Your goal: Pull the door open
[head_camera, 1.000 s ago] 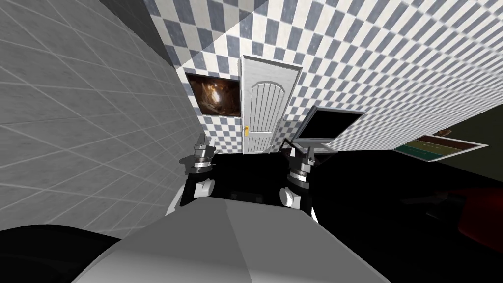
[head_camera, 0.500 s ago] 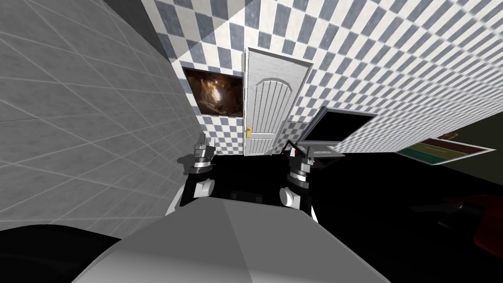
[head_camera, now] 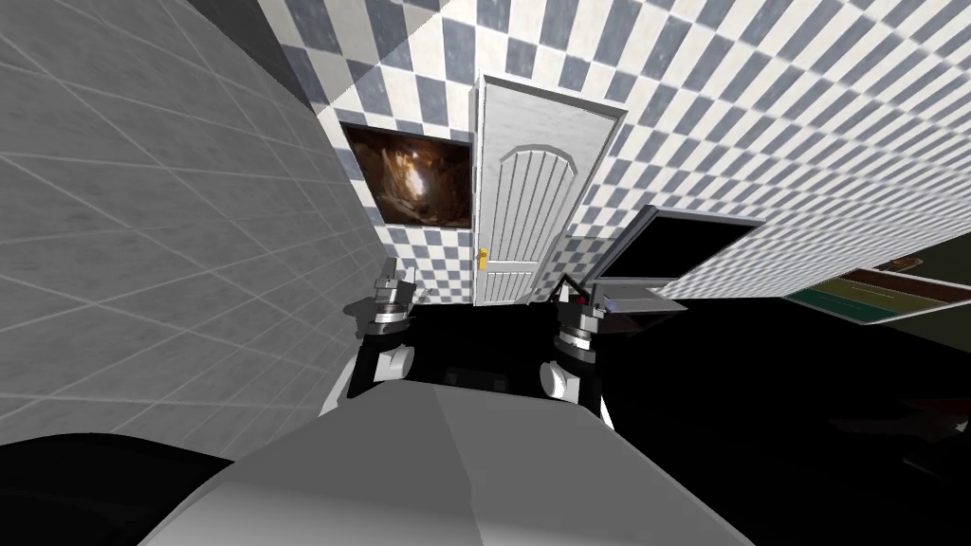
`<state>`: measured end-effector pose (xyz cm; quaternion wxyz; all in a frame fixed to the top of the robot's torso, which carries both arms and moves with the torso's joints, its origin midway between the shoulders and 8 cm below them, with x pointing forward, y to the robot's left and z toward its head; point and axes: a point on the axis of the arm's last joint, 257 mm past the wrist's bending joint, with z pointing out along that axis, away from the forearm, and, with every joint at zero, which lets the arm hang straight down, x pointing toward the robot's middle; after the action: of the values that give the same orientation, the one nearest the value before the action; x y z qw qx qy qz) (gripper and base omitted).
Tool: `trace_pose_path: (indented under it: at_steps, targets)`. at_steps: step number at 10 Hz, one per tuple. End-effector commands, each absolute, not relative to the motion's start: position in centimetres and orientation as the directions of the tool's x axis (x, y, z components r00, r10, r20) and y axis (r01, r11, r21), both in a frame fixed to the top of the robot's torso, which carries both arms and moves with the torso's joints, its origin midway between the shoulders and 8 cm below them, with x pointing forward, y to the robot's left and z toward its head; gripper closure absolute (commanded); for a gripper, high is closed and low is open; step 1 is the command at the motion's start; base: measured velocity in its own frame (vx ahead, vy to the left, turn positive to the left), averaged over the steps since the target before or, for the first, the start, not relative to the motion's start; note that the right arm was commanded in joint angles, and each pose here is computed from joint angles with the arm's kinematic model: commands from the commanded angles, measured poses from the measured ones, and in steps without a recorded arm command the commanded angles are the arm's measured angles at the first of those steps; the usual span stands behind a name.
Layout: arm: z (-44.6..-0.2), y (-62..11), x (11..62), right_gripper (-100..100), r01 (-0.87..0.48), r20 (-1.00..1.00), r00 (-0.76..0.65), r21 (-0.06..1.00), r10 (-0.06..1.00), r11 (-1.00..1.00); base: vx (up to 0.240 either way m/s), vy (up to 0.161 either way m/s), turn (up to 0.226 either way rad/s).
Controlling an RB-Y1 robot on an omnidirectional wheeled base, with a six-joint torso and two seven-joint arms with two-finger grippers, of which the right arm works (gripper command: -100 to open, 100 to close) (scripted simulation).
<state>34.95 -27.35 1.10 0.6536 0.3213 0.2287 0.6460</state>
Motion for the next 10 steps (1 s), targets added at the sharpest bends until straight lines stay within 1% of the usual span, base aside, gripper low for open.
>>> trace_pose_path:
  at_steps: [1, 7, 10]
  targets:
    - [1.0, -27.4, 35.0, -100, -0.696, 0.117, 0.058, 0.717, 0.991, -0.044, 0.226, 0.136, 0.016]
    - [0.4, -27.4, 35.5, -100, -0.687, 0.129, 0.04, 0.724, 0.991, -0.066, 0.177, 0.092, 0.024]
    - [0.0, -27.5, 35.9, -100, -0.681, 0.137, 0.029, 0.728, 0.99, -0.081, 0.197, 0.112, 0.027]
